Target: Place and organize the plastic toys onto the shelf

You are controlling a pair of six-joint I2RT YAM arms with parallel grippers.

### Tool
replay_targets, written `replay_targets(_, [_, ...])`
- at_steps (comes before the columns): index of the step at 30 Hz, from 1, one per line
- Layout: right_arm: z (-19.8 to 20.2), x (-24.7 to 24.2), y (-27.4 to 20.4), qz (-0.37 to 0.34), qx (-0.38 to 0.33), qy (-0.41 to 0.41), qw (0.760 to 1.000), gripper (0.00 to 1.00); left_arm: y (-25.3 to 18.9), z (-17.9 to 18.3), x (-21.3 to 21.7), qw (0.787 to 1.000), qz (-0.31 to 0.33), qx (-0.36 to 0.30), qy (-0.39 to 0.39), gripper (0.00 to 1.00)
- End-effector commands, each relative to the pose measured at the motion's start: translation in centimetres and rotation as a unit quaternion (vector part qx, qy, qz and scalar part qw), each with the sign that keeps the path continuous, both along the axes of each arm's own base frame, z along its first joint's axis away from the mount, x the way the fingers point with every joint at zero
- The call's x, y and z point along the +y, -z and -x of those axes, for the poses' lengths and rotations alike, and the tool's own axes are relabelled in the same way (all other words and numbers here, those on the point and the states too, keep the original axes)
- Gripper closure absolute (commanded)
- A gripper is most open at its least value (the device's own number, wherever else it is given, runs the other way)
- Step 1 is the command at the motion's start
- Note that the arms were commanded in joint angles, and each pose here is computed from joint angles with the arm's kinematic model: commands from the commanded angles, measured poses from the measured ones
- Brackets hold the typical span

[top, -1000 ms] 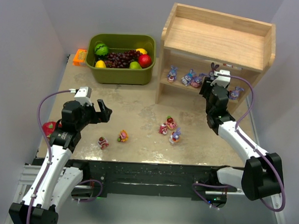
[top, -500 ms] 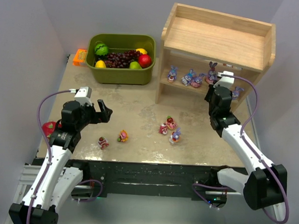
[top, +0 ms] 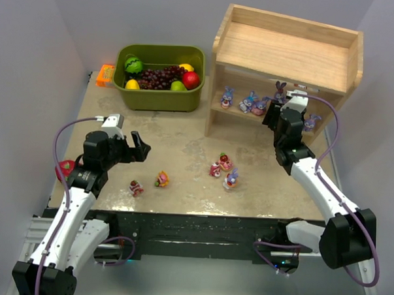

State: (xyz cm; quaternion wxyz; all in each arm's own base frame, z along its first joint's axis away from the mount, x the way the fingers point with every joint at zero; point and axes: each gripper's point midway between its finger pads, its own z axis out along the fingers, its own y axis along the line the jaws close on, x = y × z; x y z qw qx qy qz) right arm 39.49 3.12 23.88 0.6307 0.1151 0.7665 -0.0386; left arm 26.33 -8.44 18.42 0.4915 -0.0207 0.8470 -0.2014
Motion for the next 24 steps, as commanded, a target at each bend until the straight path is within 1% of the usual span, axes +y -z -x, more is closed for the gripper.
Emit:
replay_targets(1, [-1.4,0.0,-2.9,-0.015,-0.038,0.013,0.999,0.33,-0.6,-0.4,-0.7,1.0,0.005,-0.015,0.017,0.0])
replay_targets(7, [-2.4,-0.2,-2.6,0.001,-0.034,0.019,0.999,0.32,-0.4,-0.5,-0.8,1.0,0.005,-0.012,0.019,0.01])
replay_targets(11, [-3.0,-0.7,-1.6,0.012,-0.024,0.027,0.999,0.29,-0.5,-0.5,-0.8,1.0,0.006,-0.012,0.02,0.0])
replay_targets(18, [-3.8,-1.0,-0.7,0.019,-0.027,0.02,0.999,0.26,-0.6,-0.5,-0.8,1.0,0.005,-0.013,0.02,0.0])
replay_targets(24, [-4.3,-0.9,-0.4,0.026,-0.031,0.004,0.999,0.2,-0.7,-0.6,-0.8,1.0,0.005,-0.015,0.019,0.01])
